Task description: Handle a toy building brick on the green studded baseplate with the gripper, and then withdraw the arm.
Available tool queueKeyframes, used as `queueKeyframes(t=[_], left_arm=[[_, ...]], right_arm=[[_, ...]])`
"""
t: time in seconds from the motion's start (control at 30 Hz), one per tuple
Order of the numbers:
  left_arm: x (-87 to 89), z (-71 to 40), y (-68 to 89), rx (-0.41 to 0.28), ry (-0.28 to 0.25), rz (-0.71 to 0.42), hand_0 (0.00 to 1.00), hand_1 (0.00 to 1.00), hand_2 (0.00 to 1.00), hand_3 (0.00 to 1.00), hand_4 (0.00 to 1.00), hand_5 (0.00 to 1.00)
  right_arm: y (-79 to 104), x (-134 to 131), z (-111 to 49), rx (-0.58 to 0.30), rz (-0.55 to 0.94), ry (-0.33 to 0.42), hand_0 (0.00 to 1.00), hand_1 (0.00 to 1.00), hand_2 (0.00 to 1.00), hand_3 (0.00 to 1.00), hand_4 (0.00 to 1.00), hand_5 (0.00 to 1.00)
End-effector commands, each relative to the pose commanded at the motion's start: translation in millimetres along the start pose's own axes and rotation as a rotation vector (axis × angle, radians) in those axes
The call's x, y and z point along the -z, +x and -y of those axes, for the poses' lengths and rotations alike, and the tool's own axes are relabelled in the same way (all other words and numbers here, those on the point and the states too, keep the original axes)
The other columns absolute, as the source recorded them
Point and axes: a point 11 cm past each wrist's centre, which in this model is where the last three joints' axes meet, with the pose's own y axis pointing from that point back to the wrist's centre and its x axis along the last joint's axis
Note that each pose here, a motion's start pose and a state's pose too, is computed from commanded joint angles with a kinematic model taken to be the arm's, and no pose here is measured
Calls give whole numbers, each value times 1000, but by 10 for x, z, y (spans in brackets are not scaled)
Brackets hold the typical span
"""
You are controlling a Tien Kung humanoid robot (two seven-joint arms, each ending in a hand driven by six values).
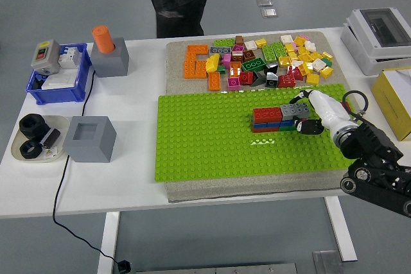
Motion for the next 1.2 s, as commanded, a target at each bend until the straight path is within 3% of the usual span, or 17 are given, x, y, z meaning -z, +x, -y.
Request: queueKeyframes(t=[1.2], left_arm=[[16, 3, 1, 0, 0, 1, 832, 875, 818, 705, 876, 594]], right_arm=[[-44, 20, -21, 6, -6, 3, 998, 924, 913, 417, 534, 2]])
